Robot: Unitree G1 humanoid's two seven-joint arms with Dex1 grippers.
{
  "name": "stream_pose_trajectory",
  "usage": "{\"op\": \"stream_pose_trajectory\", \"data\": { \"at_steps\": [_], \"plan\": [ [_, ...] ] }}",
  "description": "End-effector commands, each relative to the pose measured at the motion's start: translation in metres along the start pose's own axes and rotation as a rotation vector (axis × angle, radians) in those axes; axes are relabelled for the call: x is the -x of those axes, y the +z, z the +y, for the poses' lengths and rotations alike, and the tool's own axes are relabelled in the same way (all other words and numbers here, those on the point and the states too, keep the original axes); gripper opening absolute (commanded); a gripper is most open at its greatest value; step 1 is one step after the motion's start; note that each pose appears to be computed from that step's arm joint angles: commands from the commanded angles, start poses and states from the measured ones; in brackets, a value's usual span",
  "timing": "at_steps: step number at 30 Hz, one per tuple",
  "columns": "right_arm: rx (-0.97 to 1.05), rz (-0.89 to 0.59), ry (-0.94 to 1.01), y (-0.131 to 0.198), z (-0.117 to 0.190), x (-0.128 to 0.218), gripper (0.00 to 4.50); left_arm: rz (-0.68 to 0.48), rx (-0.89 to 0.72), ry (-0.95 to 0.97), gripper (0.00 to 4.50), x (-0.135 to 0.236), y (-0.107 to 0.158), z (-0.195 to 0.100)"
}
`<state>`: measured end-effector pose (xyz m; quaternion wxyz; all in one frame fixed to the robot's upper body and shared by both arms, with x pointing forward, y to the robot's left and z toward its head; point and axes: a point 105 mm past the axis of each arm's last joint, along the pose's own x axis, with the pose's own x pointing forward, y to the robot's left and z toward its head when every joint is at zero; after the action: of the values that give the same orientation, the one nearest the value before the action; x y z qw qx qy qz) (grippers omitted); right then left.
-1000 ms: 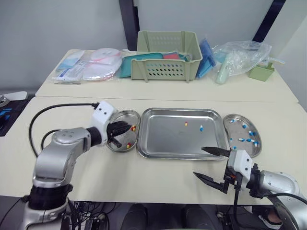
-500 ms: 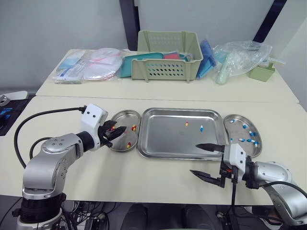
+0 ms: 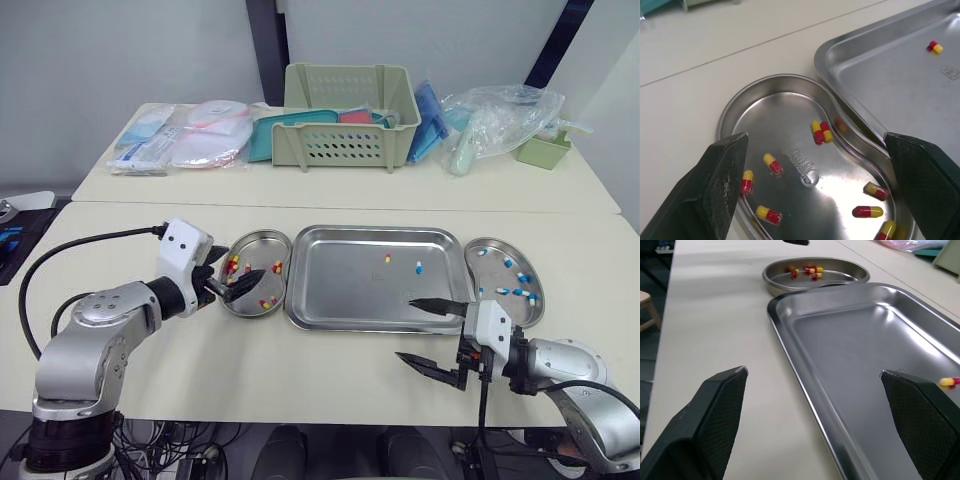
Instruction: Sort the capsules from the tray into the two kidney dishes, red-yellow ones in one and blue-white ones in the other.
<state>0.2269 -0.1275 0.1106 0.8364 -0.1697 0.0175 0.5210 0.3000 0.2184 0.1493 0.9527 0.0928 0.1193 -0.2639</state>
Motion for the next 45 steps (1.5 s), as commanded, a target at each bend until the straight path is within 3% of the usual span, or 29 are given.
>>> {"op": "stream_pose_trajectory", "data": {
  "at_steps": [1, 5, 11, 15, 23, 37, 45],
  "plan": [
    [0.027, -0.032, -0.120, 0.015, -0.014, 0.020, 4.50, -0.048, -0.031, 0.106, 4.48, 0.025, 0.001, 0.030],
    [0.012, 0.024, -0.245, 0.012, -0.025, 0.053, 4.50, -0.031, -0.047, 0.240, 4.48, 0.051, -0.016, 0.063],
    [0.008, 0.231, -0.452, -0.018, -0.038, 0.135, 4.50, 0.011, -0.030, 0.448, 4.48, 0.103, -0.061, 0.106],
    [0.025, 0.349, -0.528, -0.030, -0.054, 0.183, 4.50, 0.047, 0.002, 0.493, 4.48, 0.127, -0.086, 0.113],
    [-0.005, 0.441, -0.597, -0.034, -0.092, 0.226, 4.50, 0.135, 0.030, 0.486, 4.48, 0.158, -0.118, 0.102],
    [0.018, 0.483, -0.614, -0.042, -0.098, 0.229, 4.50, 0.150, 0.032, 0.473, 4.48, 0.164, -0.119, 0.093],
    [0.011, 0.330, -0.451, -0.022, -0.047, 0.175, 4.50, 0.132, 0.037, 0.425, 4.48, 0.149, -0.117, 0.082]
  ]
}}
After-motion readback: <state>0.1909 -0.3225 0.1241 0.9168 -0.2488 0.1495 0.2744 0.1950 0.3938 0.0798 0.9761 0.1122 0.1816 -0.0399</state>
